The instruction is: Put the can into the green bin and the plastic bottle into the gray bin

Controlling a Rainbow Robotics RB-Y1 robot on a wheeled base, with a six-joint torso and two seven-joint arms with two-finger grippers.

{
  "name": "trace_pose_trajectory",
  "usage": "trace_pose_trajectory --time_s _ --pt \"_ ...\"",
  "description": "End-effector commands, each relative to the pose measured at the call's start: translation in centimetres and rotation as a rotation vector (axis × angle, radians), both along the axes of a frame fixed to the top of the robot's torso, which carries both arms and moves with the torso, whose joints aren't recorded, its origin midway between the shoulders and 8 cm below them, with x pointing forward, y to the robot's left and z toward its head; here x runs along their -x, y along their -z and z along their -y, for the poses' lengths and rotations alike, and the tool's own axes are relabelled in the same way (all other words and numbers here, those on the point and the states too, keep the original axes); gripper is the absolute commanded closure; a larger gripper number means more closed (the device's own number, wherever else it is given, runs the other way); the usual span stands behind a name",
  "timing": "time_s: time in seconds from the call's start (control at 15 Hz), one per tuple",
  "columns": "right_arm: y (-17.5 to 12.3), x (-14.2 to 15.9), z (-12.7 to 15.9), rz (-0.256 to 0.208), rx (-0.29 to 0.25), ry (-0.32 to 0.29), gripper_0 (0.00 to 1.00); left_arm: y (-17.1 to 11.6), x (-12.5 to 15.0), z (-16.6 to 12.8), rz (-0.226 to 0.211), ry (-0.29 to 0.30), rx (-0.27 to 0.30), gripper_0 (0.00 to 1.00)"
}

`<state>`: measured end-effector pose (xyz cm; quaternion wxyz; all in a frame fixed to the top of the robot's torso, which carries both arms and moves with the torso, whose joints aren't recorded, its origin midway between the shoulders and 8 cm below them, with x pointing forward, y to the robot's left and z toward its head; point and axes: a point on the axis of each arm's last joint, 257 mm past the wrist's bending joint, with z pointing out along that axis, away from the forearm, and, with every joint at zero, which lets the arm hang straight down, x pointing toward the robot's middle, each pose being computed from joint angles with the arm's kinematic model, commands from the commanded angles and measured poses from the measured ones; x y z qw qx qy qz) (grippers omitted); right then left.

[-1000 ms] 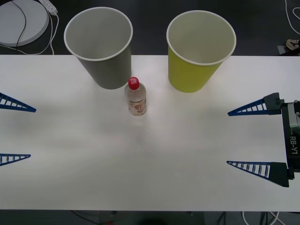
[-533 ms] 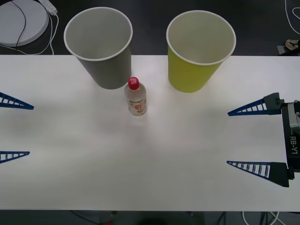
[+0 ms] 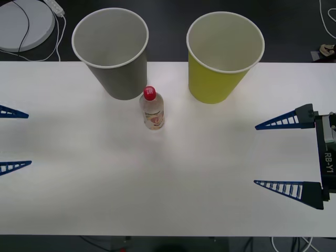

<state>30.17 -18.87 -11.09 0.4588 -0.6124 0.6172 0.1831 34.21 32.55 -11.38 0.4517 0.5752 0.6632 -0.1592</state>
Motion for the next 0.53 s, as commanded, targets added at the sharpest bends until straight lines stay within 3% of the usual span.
trace_pose_trajectory --time_s 0.07,0.2,0.53 --pt "0.0 0.0 0.0 0.000 0.000 0.000 0.00 1.0 -0.6 -0.4 0.017 -0.082 0.045 0.00" --pt "0.0 0.0 0.0 0.000 0.000 0.000 0.00 1.8 -0.8 -0.1 0.035 -0.119 0.097 0.00" --pt "0.0 0.0 0.0 0.000 0.000 0.000 0.00 3.4 -1.4 0.6 0.087 -0.167 0.113 0.00"
